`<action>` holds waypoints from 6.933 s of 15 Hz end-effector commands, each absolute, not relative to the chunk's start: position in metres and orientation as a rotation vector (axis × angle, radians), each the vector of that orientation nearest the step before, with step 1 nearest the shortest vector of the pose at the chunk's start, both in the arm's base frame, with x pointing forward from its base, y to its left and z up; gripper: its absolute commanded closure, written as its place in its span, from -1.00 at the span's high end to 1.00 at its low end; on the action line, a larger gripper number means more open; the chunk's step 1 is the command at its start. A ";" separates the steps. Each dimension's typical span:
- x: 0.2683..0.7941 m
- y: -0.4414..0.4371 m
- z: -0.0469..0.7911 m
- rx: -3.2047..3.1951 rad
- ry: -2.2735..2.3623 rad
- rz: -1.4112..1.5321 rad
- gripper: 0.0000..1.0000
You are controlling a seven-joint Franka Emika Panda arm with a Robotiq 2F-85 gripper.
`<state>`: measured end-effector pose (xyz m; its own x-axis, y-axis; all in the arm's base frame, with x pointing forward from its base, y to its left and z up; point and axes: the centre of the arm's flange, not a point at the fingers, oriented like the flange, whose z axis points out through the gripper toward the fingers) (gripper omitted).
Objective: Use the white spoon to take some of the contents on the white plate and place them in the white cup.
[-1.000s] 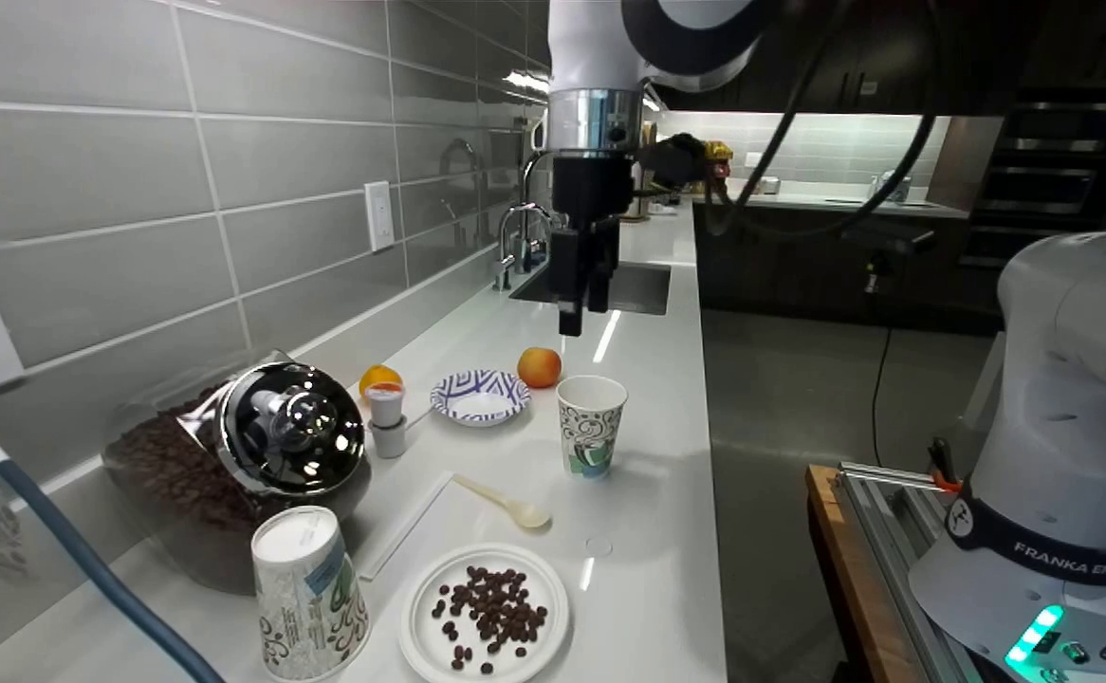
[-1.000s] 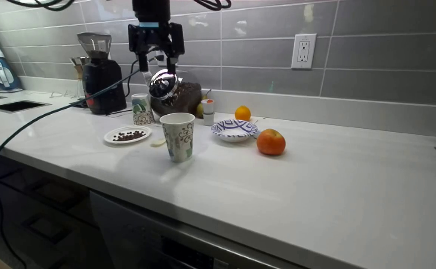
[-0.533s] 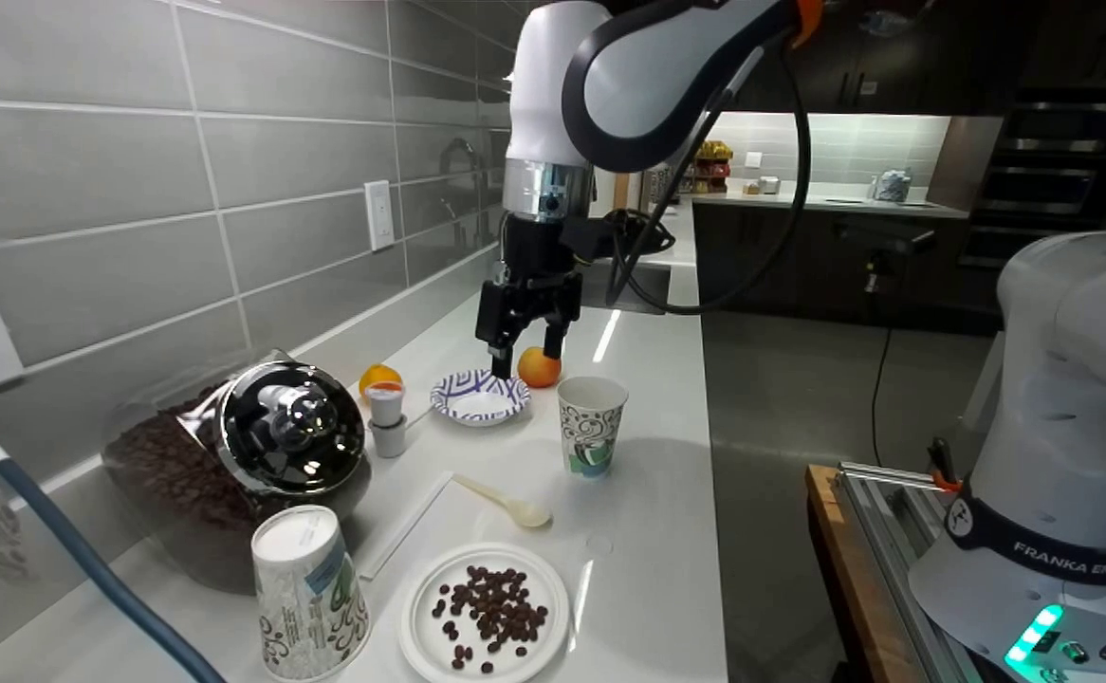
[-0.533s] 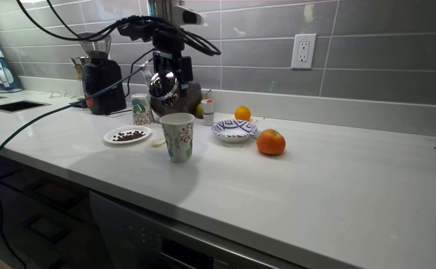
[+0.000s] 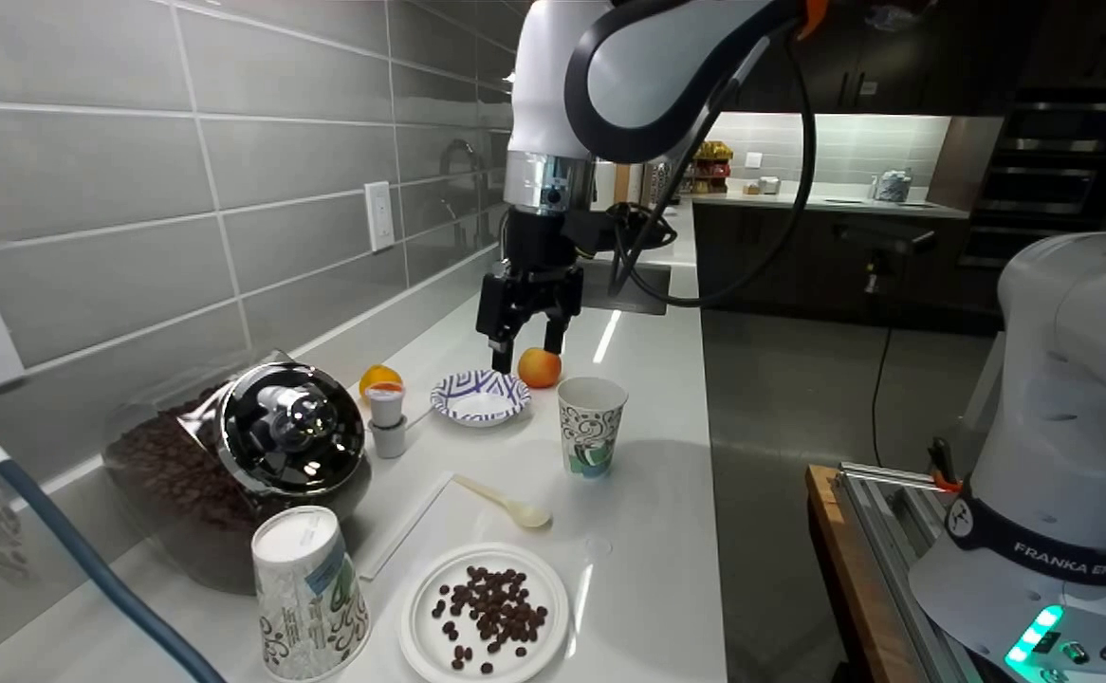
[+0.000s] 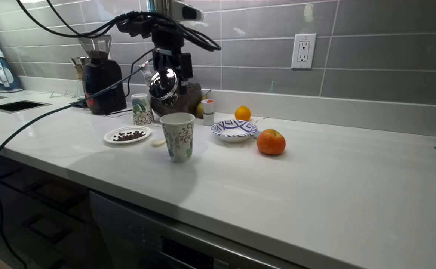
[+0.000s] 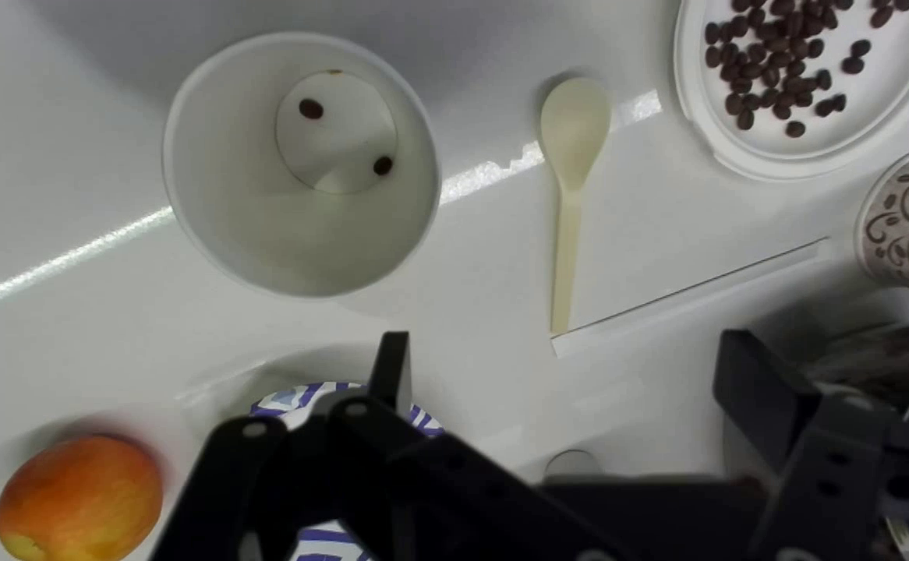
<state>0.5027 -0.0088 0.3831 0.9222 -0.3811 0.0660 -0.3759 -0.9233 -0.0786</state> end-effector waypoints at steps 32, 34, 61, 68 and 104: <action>0.609 -0.002 0.239 -2.850 0.545 0.592 0.21; 0.609 0.002 0.234 -2.856 0.543 0.599 0.11; 0.548 0.049 0.276 -2.945 0.540 0.422 -0.85; 0.557 0.066 0.281 -2.936 0.541 0.329 -0.72; 0.527 0.128 0.255 -2.718 0.580 -0.185 -0.91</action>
